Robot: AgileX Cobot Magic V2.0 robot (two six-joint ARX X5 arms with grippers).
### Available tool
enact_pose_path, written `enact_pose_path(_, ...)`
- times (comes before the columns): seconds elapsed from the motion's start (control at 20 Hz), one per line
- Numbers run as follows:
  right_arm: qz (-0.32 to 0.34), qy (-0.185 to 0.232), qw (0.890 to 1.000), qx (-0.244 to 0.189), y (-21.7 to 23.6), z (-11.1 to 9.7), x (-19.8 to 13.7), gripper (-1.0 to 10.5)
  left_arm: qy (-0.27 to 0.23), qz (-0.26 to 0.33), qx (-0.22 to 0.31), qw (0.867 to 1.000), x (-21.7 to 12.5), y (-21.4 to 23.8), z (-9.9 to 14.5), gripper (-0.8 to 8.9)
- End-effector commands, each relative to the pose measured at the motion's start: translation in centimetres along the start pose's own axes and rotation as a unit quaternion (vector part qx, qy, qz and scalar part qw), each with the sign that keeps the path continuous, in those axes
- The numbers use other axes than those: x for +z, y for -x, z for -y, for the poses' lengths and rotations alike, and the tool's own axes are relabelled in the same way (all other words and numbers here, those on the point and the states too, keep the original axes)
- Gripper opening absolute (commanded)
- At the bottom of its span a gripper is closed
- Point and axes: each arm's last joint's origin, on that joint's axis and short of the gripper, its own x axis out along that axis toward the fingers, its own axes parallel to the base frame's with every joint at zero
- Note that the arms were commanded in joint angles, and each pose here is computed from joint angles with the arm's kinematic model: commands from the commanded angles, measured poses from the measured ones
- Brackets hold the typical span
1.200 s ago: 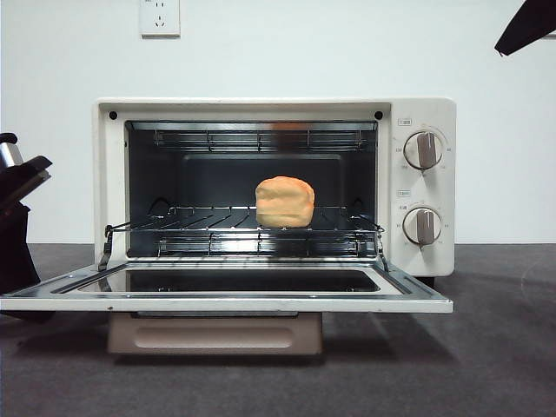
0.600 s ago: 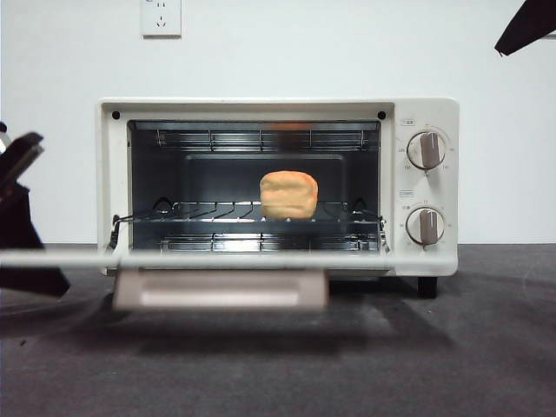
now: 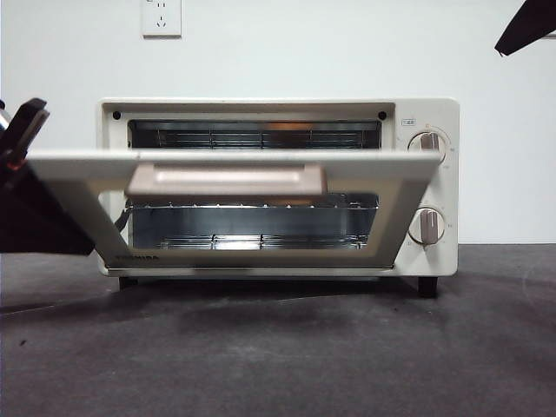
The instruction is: The left arm flap open the oven, the right arm pick bread and place it into oven, the left arm flap close the oven
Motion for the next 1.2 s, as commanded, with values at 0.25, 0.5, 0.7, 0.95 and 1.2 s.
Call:
enact_pose_path(0.25, 0.010, 0.001, 1.000, 0.005, 0.2, -0.3, 0.4, 4.9, -0.006, 0.049, -0.018, 0.999, 1.6, 0.7, -0.1, 0.15)
enact_pose_path(0.5, 0.010, 0.001, 1.000, 0.005, 0.2, -0.3, 0.5, 4.9, -0.007, 0.076, -0.016, 0.997, 2.2, 1.3, -0.4, 0.15)
enact_pose_path(0.7, 0.012, 0.002, 1.000, 0.003, 0.2, -0.2, 0.5, 4.9, -0.010, 0.094, -0.020, 0.995, 2.6, 1.5, -0.4, 0.15)
enact_pose_path(0.95, 0.014, 0.002, 1.000, 0.002, 0.2, -0.2, 0.5, 4.9, -0.006, 0.113, -0.029, 0.993, 3.1, 1.6, -0.1, 0.15)
enact_pose_path(1.2, 0.014, 0.002, 1.000, 0.002, 0.2, -0.2, 0.5, 4.9, 0.000, 0.101, -0.053, 0.993, 3.0, 1.5, 0.1, 0.16)
